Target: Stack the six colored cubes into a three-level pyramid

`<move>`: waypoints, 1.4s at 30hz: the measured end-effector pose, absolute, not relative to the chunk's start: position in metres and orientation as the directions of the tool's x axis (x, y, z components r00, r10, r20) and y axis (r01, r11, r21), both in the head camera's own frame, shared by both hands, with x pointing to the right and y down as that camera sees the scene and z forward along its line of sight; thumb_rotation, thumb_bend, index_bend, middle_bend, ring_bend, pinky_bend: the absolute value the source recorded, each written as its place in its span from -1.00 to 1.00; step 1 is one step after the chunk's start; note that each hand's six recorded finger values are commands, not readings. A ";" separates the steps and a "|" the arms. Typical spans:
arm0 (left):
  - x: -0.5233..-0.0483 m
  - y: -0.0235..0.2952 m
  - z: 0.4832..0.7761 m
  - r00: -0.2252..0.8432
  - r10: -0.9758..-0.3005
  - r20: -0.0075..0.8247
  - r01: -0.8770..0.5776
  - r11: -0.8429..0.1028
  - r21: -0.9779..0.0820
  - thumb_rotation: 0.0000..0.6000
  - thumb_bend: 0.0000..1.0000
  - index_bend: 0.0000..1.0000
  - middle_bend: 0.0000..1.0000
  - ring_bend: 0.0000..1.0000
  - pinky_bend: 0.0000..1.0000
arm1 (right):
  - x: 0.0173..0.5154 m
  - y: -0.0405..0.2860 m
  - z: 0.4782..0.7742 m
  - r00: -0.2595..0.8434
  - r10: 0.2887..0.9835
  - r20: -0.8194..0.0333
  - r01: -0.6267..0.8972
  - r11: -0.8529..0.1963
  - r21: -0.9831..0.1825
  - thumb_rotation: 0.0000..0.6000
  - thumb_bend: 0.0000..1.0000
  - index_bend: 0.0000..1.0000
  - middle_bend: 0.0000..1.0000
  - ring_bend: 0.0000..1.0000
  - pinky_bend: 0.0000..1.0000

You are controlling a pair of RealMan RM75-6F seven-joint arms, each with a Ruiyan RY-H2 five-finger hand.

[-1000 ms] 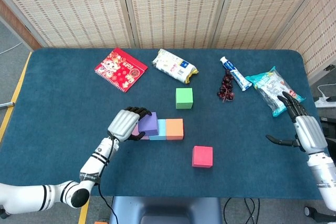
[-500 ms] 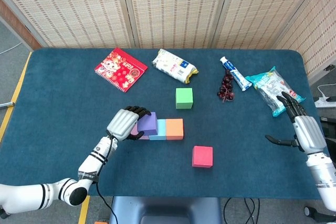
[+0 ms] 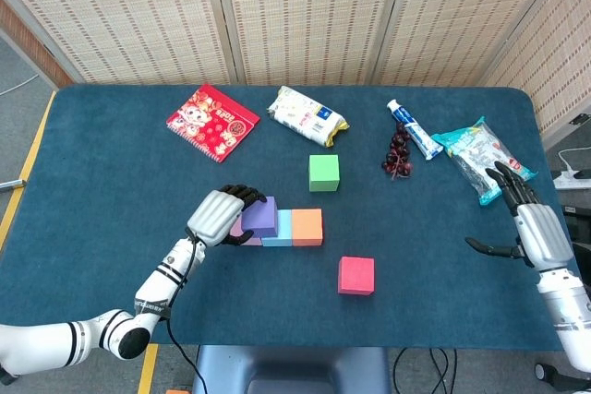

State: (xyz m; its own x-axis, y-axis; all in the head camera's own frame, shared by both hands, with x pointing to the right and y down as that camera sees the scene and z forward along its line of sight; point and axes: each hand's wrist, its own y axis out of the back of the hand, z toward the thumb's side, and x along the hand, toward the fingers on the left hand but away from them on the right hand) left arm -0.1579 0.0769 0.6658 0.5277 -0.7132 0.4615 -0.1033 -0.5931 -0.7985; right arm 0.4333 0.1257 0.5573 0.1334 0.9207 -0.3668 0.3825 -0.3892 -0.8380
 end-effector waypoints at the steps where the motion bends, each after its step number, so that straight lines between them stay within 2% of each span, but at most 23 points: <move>1: -0.158 0.077 0.666 0.528 -0.712 0.463 -0.103 -0.595 -0.797 1.00 -0.36 -0.45 -0.41 -0.60 -0.47 | 0.433 0.126 0.557 0.133 0.921 -0.367 0.382 -0.389 -0.838 1.00 -0.52 -1.00 -0.83 -0.89 -0.56; 10: -0.159 0.079 0.670 0.534 -0.704 0.469 -0.101 -0.603 -0.791 1.00 -0.37 -0.46 -0.46 -0.64 -0.48 | 0.432 0.126 0.556 0.130 0.922 -0.365 0.381 -0.386 -0.840 1.00 -0.52 -1.00 -0.83 -0.89 -0.56; 17: -0.159 0.083 0.671 0.545 -0.696 0.467 -0.095 -0.605 -0.791 1.00 -0.36 -0.57 -0.66 -0.81 -0.51 | 0.433 0.126 0.555 0.124 0.924 -0.362 0.382 -0.382 -0.842 1.00 -0.52 -1.00 -0.83 -0.89 -0.56; 24: -0.158 0.086 0.671 0.550 -0.687 0.475 -0.086 -0.612 -0.786 1.00 -0.36 -0.73 -0.84 -0.98 -0.58 | 0.434 0.126 0.555 0.121 0.924 -0.362 0.383 -0.380 -0.842 1.00 -0.52 -1.00 -0.83 -0.89 -0.56; 29: -0.161 0.089 0.671 0.553 -0.675 0.488 -0.076 -0.624 -0.778 1.00 -0.36 -0.99 -1.00 -1.00 -0.73 | 0.433 0.124 0.556 0.123 0.923 -0.364 0.383 -0.383 -0.841 1.00 -0.52 -1.00 -0.83 -0.89 -0.56; 31: -0.162 0.090 0.669 0.552 -0.678 0.485 -0.083 -0.624 -0.777 1.00 -0.36 -1.00 -1.00 -1.00 -0.75 | 0.432 0.124 0.556 0.127 0.922 -0.366 0.382 -0.386 -0.840 1.00 -0.52 -1.00 -0.83 -0.89 -0.56; 37: -0.188 0.085 0.660 0.516 -0.703 0.490 -0.101 -0.618 -0.780 1.00 -0.35 -1.00 -1.00 -1.00 -0.77 | 0.430 0.117 0.558 0.139 0.915 -0.378 0.381 -0.402 -0.833 1.00 -0.52 -1.00 -0.83 -0.89 -0.56; 42: -0.227 0.078 0.657 0.437 -0.750 0.496 -0.138 -0.601 -0.788 1.00 -0.36 -1.00 -1.00 -1.00 -0.77 | 0.424 0.108 0.566 0.164 0.894 -0.417 0.361 -0.448 -0.818 1.00 -0.52 -1.00 -0.84 -0.88 -0.56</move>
